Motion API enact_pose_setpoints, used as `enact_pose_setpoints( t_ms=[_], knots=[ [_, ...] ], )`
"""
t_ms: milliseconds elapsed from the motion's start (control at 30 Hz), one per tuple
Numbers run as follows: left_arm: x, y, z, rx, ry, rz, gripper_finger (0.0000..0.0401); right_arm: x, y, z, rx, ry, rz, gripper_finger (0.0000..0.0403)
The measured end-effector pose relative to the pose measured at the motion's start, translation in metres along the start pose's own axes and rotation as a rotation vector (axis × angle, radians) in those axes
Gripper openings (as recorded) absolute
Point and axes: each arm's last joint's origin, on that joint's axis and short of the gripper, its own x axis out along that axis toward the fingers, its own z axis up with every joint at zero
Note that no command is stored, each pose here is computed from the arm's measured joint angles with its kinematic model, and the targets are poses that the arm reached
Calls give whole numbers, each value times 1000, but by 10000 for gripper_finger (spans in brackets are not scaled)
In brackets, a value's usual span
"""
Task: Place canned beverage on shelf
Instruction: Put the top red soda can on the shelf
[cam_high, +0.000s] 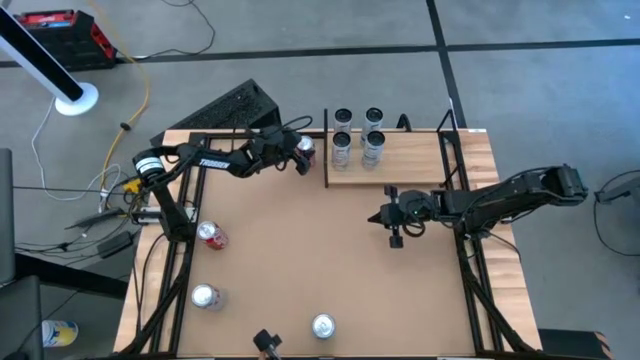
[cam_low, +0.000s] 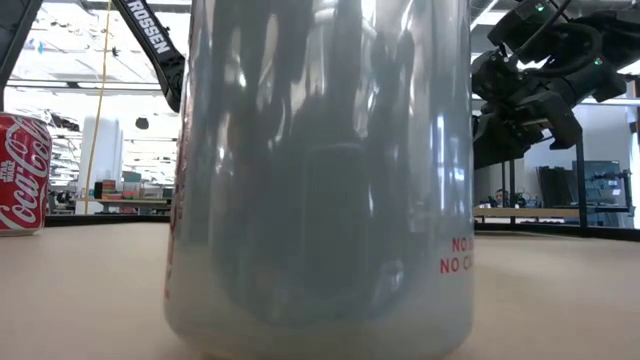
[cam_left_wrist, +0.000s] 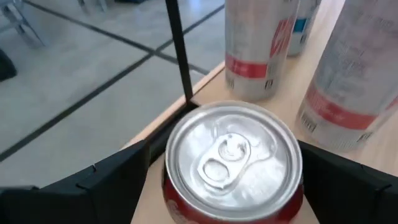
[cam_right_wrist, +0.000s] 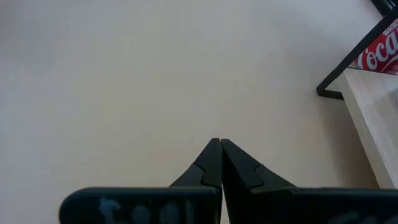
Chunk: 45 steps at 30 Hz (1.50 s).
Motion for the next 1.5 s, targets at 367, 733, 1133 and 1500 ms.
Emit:
enact_pose_setpoints(
  t_ms=[367, 733, 1133, 1500],
  knots=[
    [-1, 0, 0, -44, 19, 5, 277, 0, 0, 0, 0, 0, 0, 24],
    [-54, -29, 30, -27, 106, -162, 277, 0, 7, 0, -2, 8, 31, 24],
    [-115, -138, 28, 96, 78, -360, 277, -14, 20, 9, 42, 21, 92, 24],
    [-141, -202, 28, -64, -171, -510, 277, -57, 49, 23, 30, -58, 166, 24]
  ],
)
